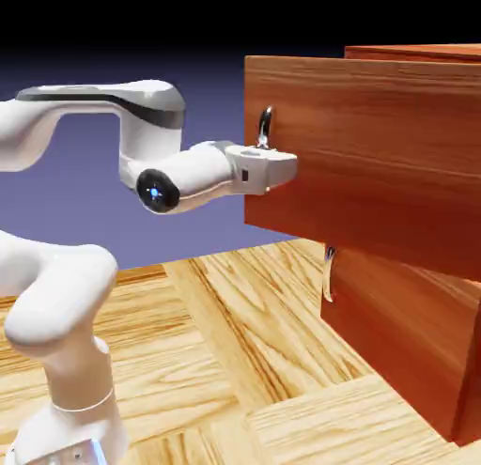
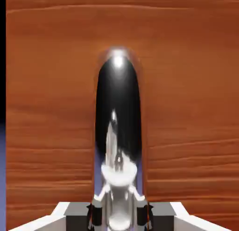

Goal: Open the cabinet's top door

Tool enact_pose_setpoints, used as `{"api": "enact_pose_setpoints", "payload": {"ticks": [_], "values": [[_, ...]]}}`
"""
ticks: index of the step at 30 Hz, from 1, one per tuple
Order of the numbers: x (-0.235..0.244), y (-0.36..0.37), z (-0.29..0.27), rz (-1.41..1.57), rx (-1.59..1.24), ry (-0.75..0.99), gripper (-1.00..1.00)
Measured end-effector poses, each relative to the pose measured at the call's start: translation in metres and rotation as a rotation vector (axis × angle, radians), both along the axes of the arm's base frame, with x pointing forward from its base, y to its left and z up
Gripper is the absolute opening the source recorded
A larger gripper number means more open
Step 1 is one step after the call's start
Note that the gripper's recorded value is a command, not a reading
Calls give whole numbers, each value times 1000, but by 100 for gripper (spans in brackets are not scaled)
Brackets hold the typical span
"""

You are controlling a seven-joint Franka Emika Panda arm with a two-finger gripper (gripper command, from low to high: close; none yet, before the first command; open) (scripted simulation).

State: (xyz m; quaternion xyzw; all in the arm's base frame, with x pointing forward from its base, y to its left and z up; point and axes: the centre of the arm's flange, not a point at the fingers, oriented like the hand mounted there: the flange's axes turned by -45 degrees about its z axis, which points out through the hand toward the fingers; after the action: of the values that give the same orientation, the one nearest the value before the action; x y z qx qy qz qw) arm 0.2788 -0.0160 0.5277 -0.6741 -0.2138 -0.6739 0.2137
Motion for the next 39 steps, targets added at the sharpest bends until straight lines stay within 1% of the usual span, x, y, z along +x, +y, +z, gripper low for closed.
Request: {"api": "enact_pose_setpoints", "payload": {"ticks": [12,21,31,39], "values": [[-45,-81,0,216,0,0,-100],[-70,-166,0,420,0,0,-100],[-78,-262,0,645,0,0,-100],[-74,-314,2,776,-2,8,-100]]}}
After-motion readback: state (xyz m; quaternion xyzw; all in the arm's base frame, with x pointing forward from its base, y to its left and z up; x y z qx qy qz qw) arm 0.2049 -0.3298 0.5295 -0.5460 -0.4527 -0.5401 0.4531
